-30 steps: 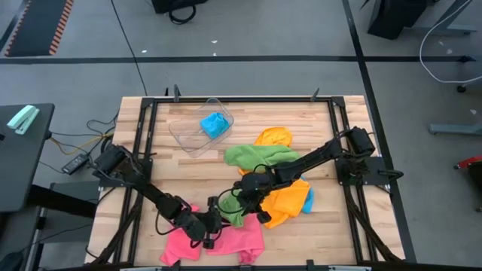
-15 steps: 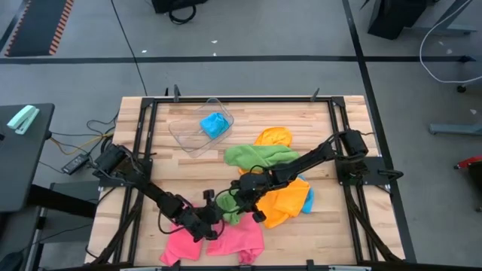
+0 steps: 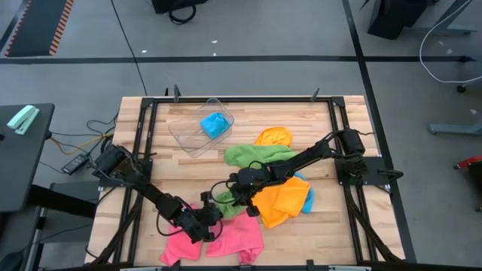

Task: Fold microfiber towels
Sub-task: Fold the left green microfiber towel

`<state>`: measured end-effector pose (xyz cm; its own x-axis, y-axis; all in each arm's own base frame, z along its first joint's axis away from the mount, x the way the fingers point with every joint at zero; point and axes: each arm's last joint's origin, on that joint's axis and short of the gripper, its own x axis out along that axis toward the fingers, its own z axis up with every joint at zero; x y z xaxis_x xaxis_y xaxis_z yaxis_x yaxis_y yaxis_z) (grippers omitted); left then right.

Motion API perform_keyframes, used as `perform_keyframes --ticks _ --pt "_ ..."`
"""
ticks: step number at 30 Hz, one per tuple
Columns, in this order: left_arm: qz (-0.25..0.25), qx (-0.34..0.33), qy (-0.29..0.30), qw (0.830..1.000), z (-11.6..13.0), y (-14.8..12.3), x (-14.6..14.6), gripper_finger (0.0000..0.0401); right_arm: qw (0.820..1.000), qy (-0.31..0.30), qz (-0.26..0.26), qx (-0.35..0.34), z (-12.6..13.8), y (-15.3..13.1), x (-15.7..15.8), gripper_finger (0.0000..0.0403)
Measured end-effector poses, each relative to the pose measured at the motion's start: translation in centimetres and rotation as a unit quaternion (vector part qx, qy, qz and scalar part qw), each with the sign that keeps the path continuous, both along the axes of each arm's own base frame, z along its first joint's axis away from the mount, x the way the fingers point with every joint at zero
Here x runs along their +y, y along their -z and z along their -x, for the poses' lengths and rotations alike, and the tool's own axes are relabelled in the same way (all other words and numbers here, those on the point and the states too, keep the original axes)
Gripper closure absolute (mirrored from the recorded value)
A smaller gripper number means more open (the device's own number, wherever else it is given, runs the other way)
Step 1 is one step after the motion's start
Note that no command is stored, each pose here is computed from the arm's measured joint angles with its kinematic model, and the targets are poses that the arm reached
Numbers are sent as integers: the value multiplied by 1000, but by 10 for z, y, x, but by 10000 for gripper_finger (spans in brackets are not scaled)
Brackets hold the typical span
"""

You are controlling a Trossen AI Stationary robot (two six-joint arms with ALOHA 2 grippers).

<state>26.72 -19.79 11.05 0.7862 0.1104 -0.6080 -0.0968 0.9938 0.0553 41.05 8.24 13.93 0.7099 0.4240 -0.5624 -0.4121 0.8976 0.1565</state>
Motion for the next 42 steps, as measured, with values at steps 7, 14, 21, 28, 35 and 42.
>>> perform_keyframes --ticks 7,14,21,28,35,42 --pt "13 8 4 1000 1 1 -1 381 1000 6 5 11 -2 14 -1 362" --pt "19 12 -4 1000 2 2 0 372 1000 23 9 11 -4 17 -6 361" --pt "19 13 -4 1000 2 2 0 388 999 39 32 22 -3 20 -8 335" --pt "21 12 -5 1000 2 2 0 381 998 52 37 29 -2 21 -9 279" --pt "21 12 -5 1000 2 2 0 380 997 68 25 28 -5 15 -6 217" --pt "22 12 -5 1000 2 2 0 389 995 78 33 59 -6 13 -6 203"
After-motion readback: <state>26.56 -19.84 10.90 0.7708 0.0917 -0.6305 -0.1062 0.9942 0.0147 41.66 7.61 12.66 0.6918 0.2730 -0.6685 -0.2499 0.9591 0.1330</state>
